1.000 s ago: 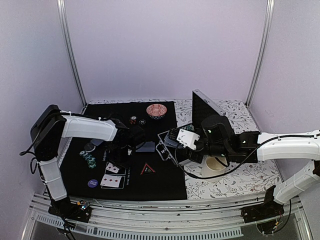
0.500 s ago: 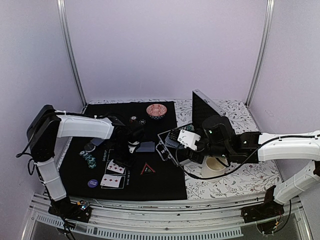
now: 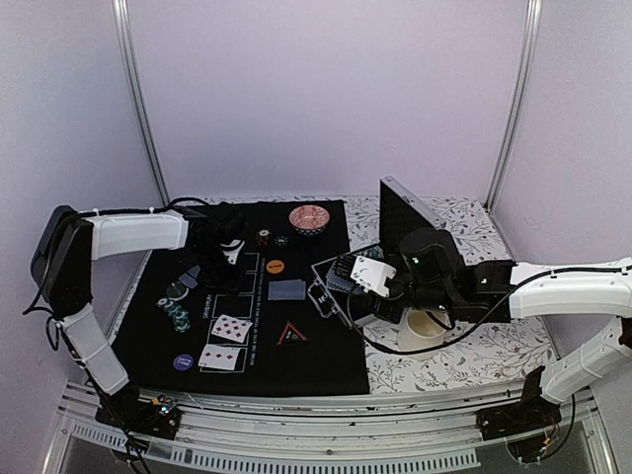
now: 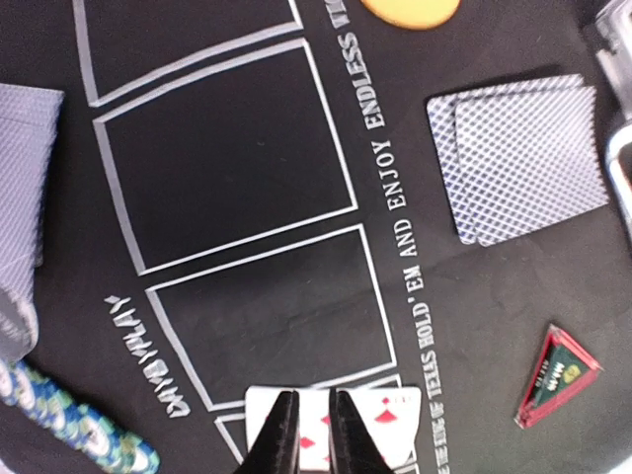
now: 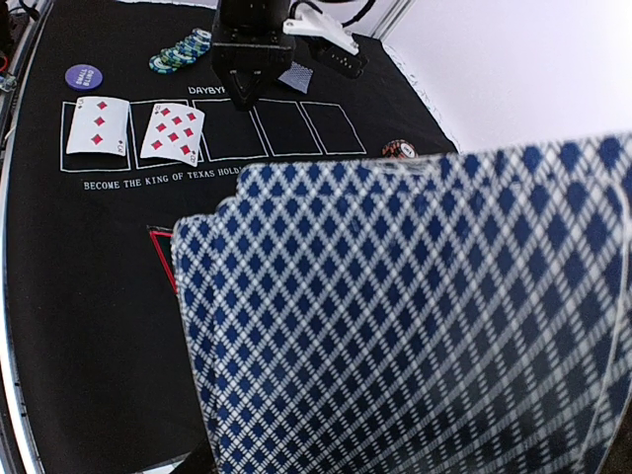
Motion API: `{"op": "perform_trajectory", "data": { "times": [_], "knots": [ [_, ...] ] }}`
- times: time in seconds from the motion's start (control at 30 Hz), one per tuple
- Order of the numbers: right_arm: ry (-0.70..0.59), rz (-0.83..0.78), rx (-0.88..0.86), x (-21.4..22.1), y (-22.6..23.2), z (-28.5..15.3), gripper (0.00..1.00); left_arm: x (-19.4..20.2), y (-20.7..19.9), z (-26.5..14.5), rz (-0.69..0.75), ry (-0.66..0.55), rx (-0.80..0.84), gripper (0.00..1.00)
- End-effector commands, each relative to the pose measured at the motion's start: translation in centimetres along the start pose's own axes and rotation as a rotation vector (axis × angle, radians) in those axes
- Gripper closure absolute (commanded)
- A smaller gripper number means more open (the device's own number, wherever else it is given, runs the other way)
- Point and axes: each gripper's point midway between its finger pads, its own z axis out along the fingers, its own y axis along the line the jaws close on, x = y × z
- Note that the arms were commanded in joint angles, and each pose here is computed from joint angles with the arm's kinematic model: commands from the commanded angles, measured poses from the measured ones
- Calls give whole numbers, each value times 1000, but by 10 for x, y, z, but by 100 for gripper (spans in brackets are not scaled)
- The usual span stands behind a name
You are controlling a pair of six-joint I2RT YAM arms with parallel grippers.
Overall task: Distribute texas hold em gaming equipment
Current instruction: Flop the poker card in the community card area, then adjust the poker card in the community card area.
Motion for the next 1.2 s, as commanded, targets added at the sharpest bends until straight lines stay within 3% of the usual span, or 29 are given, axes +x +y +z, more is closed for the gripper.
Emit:
{"op": "perform_trajectory", "data": {
  "times": [0.0,0.6,1.17],
  "knots": [
    [-26,20,19,-8,-8,-8,58,5,4,27,30,30,-31,89],
    [-23,18,19,-5,-7,-9,58,63,25,42,2,141,-82,93],
    [-21,19,16,-4,-6,-9,58,39,30,22,-30,40,-116,86]
  ]
}}
